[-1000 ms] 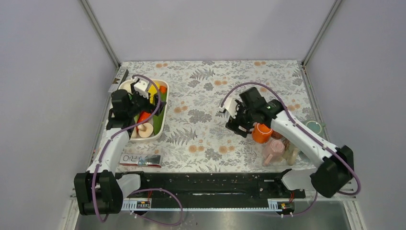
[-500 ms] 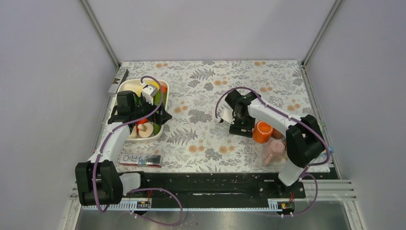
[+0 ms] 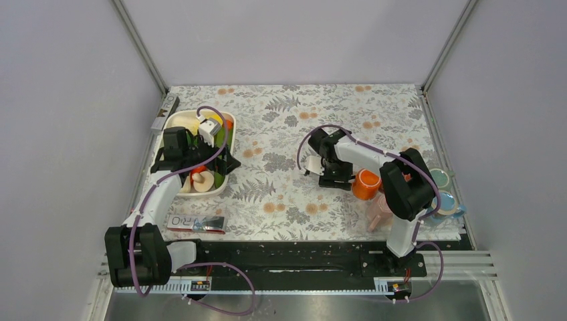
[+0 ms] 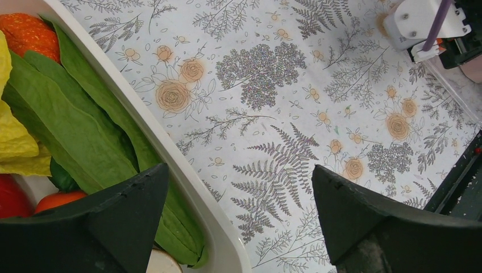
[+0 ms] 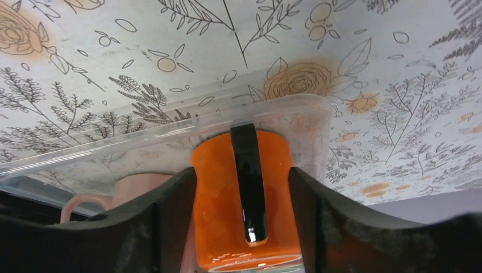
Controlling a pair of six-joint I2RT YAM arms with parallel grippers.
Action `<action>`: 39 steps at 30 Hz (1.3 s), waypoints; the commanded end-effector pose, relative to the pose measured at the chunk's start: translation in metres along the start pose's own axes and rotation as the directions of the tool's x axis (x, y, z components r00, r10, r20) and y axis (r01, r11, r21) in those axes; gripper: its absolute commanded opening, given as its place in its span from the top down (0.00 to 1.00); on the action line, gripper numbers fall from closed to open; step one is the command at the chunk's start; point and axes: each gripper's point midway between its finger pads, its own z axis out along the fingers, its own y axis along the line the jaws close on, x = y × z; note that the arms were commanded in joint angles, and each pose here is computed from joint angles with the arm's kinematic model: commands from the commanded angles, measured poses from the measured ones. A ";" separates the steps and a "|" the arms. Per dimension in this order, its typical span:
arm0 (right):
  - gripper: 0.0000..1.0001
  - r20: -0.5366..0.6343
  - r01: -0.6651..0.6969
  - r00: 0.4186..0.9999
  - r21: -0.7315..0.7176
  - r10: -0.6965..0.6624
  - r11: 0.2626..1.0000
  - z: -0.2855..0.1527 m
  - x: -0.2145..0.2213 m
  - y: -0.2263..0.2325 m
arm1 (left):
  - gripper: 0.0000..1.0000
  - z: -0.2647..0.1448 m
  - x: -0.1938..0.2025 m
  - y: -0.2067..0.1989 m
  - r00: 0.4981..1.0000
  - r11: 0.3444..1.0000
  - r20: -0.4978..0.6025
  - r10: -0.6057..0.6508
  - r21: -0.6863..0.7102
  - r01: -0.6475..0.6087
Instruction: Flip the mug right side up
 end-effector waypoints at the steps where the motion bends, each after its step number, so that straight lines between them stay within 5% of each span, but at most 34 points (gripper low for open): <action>1: 0.38 -0.022 0.032 0.999 0.040 -0.032 0.999 0.002 -0.003 -0.013 | 0.01 -0.006 -0.023 -0.005 0.996 0.998 0.057 0.062 0.023 -0.063; 6: 0.79 -0.050 0.023 0.999 0.041 -0.021 0.999 0.003 0.001 -0.013 | 0.01 -0.007 -0.024 -0.006 0.996 0.997 0.058 0.070 0.023 -0.071; 11: 0.98 0.003 -0.005 1.000 0.078 0.005 0.997 -0.020 -0.003 -0.018 | 0.01 -0.009 -0.026 -0.008 0.996 0.997 0.058 0.072 0.028 -0.074; 18: 1.00 0.286 -0.069 0.958 0.166 0.019 0.984 -0.087 -0.024 -0.027 | 0.02 -0.013 -0.036 -0.015 0.995 0.995 0.059 0.077 0.055 -0.081; 25: 1.00 0.562 -0.104 0.827 0.155 -0.001 0.982 -0.139 -0.057 -0.021 | 0.03 -0.013 -0.041 -0.022 0.996 0.993 0.063 0.062 0.093 -0.067; 28: 1.00 0.760 -0.110 0.650 0.106 -0.009 0.988 -0.187 -0.085 -0.009 | 0.03 -0.014 -0.045 -0.029 0.996 0.990 0.063 0.061 0.126 -0.069; 32: 1.00 0.960 -0.076 0.278 0.071 -0.047 0.995 -0.268 -0.113 0.016 | 0.03 -0.014 -0.058 -0.044 0.995 0.982 0.071 0.074 0.167 -0.085; 35: 1.00 0.998 -0.004 0.005 0.056 -0.056 0.998 -0.321 -0.119 0.041 | 0.01 -0.013 -0.069 -0.065 0.992 0.966 0.089 0.092 0.232 -0.110; 39: 1.00 0.965 0.124 -0.250 0.114 -0.080 0.986 -0.370 -0.113 0.074 | 0.01 -0.014 -0.087 -0.109 0.991 0.919 0.107 0.086 0.375 -0.120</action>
